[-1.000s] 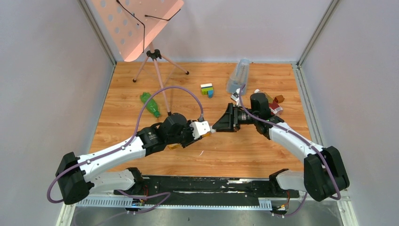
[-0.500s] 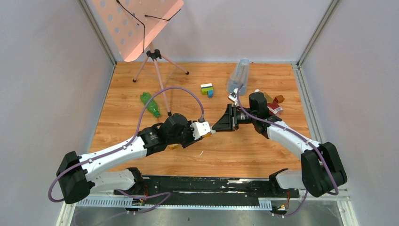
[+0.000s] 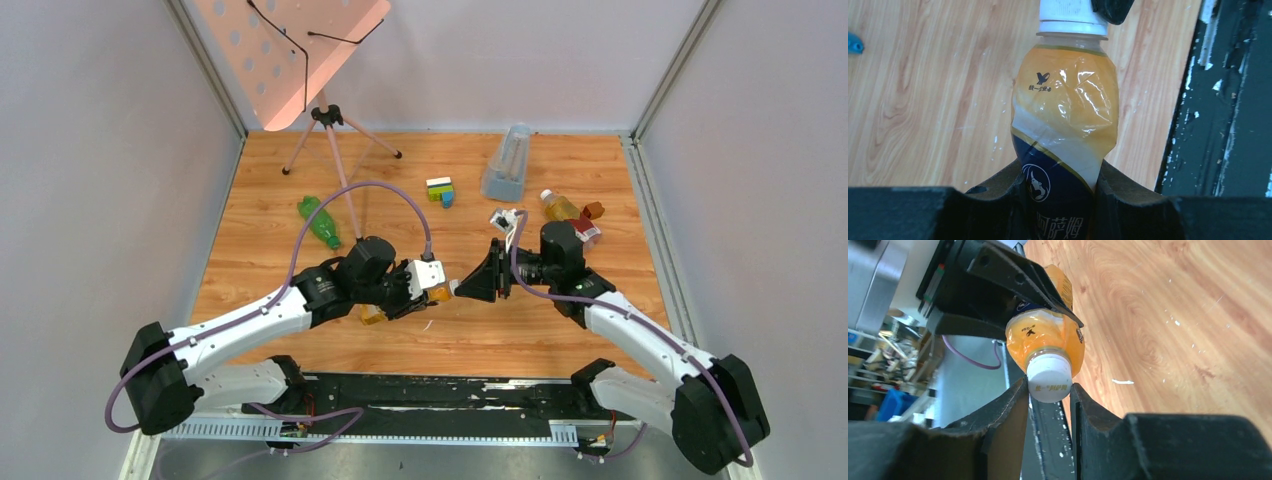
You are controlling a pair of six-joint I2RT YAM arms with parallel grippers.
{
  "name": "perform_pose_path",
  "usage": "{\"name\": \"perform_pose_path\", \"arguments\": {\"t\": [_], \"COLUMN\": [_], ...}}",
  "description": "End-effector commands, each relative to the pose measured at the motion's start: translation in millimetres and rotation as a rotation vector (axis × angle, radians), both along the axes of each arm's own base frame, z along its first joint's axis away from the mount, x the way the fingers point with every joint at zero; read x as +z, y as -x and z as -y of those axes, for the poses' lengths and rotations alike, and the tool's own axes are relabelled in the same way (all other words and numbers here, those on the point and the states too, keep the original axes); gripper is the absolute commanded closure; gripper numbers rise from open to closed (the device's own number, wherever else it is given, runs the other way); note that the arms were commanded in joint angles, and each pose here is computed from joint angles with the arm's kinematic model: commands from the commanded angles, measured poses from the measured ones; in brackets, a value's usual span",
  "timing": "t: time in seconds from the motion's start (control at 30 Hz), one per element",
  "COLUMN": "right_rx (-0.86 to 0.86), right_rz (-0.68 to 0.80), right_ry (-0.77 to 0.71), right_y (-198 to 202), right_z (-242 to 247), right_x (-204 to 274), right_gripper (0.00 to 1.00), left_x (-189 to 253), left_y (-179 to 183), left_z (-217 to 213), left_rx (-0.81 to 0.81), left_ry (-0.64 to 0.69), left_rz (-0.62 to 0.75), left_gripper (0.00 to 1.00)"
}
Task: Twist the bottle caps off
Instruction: Unscrew the bottle cap from the plastic bottle.
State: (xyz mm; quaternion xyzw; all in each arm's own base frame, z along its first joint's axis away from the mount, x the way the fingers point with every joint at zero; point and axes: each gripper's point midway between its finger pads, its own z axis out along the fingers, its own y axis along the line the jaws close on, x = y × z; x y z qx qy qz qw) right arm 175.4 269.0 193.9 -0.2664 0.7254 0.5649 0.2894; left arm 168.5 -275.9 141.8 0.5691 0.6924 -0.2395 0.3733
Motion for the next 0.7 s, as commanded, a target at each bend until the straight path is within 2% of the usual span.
{"name": "perform_pose_path", "arguments": {"t": [0.0,0.27,0.33,0.37,0.4,0.5,0.57,0.67], "right_rx": [0.098,0.099,0.026,-0.068,-0.152,-0.363,-0.455,-0.459], "right_rz": [0.384,0.535,0.552,0.530,0.483,0.262,0.097,-0.060], "right_ry": [-0.119,-0.117,-0.117,-0.114,-0.113,-0.070,-0.078,-0.138], "right_y": [14.5,17.4,9.4,-2.4,-12.6,-41.1,-52.7,-51.7], "right_z": [-7.2,-1.3,1.2,4.3,7.4,15.9,15.9,4.9], "right_x": [40.3,46.1,47.0,50.0,53.4,55.2,57.1,65.8], "right_gripper": [1.00,1.00,1.00,0.99,0.90,0.44,0.35,0.33], "left_x": [27.4,36.4,40.2,43.3,42.1,51.4,53.0,60.6], "left_y": [8.4,26.8,31.5,30.0,28.7,-5.2,-20.5,-33.8], "left_z": [15.7,21.5,23.1,23.0,22.3,18.9,18.0,25.1], "left_rx": [-0.052,-0.145,-0.165,-0.157,-0.133,0.090,0.209,0.304], "left_ry": [0.113,0.151,0.167,0.177,0.181,0.244,0.301,0.408], "left_rz": [-0.033,-0.086,-0.097,-0.087,-0.094,-0.024,-0.015,-0.020], "left_gripper": [1.00,1.00,1.00,1.00,1.00,1.00,1.00,1.00]}}
